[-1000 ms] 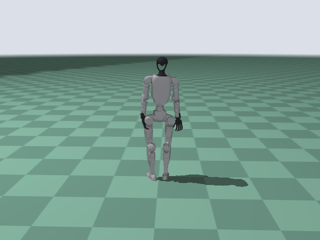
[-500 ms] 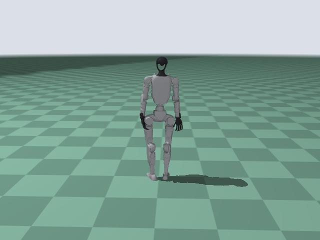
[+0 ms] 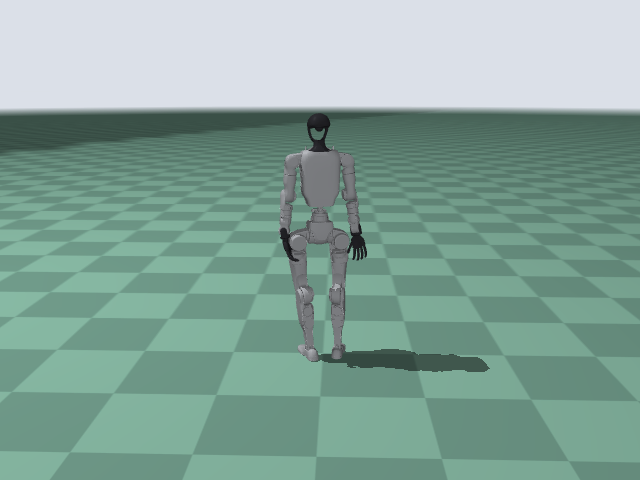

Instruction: Upper body actions

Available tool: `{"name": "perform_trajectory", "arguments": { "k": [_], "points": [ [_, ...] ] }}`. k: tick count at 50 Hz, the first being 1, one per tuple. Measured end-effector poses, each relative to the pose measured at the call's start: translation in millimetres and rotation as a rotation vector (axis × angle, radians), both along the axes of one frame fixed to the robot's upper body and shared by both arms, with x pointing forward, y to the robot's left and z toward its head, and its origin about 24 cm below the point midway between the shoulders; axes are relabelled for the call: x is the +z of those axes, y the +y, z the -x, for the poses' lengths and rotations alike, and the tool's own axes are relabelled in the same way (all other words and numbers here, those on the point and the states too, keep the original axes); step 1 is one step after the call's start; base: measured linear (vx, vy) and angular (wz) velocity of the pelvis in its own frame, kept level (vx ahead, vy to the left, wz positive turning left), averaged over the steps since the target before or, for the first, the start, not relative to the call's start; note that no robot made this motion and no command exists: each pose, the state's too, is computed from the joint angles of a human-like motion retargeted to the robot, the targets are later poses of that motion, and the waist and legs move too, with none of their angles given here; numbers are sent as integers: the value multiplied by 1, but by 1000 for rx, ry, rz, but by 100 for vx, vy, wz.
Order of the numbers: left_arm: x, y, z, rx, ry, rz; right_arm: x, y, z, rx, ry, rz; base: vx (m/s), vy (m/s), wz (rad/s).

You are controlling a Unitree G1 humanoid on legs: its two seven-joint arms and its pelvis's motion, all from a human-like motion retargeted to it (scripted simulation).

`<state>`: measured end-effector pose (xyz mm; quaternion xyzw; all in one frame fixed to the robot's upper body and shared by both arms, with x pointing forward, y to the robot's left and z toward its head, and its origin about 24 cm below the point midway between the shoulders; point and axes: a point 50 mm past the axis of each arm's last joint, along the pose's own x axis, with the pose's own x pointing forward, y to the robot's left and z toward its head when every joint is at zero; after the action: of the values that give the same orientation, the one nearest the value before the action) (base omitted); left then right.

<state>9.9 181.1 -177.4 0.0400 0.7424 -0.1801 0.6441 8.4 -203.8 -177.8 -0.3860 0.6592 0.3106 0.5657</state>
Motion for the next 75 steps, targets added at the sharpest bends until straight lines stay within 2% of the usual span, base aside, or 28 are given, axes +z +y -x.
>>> {"name": "perform_trajectory", "arguments": {
  "k": [15,24,28,33,35,38,43,50,57,63,67,75],
  "points": [
    [3,22,0,113,-3,-39,-1,13,-36,100,-112,-55,-3,0,-19],
    [9,50,-15,47,-29,-121,0,20,-51,197,-201,-71,-7,-13,-49],
    [12,60,-43,72,-162,-169,1,20,-56,198,-201,-82,-13,-26,-10],
    [25,69,-100,57,-314,-182,3,21,-69,59,-216,-114,-20,-37,29],
    [32,53,-141,37,-414,-177,8,16,-92,-24,-302,-115,-54,-37,58],
    [46,36,-182,86,-591,-158,21,6,-129,-27,-516,-100,-45,-31,73],
    [83,14,-244,49,-884,14,65,-3,-214,129,-851,-90,-42,-13,-1],
    [181,-12,-328,-131,-1359,72,166,10,-309,291,-1198,-294,-39,-7,-21],
    [307,-21,-376,-321,-1759,93,292,19,-352,640,-1502,-337,-26,-2,-21],
    [402,-19,-386,-345,-2017,93,380,26,-360,826,-1703,-353,-13,5,-20],
    [393,-19,-386,-337,-1984,108,372,33,-356,845,-1663,-416,-2,4,-29],
    [326,5,-374,-379,-1744,88,315,53,-346,821,-1466,-590,11,3,-29]
  ]
}}
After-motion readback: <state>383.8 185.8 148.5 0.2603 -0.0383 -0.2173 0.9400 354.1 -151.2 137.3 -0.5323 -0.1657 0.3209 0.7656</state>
